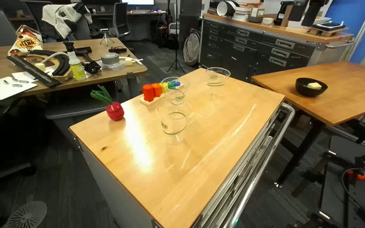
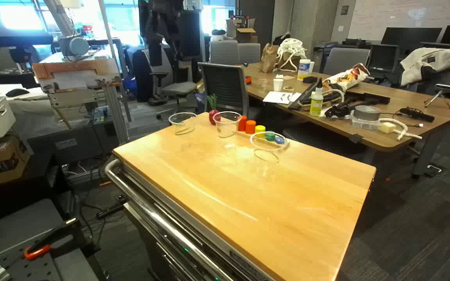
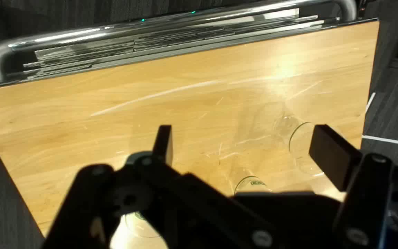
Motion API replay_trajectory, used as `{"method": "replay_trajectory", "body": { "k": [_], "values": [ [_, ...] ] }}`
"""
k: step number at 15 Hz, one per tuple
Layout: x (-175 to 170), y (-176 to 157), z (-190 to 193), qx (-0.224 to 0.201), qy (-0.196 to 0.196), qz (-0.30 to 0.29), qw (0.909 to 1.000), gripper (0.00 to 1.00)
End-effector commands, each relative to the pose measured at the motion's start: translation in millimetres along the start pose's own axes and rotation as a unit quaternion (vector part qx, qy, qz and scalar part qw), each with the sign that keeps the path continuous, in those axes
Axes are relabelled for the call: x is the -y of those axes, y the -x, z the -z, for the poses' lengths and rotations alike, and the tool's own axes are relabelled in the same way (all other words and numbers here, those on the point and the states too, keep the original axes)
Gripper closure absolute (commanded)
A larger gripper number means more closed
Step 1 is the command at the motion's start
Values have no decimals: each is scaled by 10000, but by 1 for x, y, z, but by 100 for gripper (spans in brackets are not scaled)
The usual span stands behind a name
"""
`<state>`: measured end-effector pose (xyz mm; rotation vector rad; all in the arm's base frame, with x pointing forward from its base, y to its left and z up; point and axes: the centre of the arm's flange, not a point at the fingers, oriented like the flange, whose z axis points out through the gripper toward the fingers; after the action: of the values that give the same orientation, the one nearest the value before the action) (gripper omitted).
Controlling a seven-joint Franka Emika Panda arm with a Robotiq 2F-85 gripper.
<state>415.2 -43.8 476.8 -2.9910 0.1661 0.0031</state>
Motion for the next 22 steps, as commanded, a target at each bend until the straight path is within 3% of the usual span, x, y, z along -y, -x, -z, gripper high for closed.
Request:
{"method": "replay_trajectory", "body": {
  "k": [1,8,16,22],
  "values": [
    [0,-1,2,-19,0,2,10000,0],
    [1,-2,7,-80,-1,8,10000,0],
    [-28,-92,-3,-129,148,-231,9995,0],
    [-57,-148,-42,73,382,-528,9978,0]
  ]
}}
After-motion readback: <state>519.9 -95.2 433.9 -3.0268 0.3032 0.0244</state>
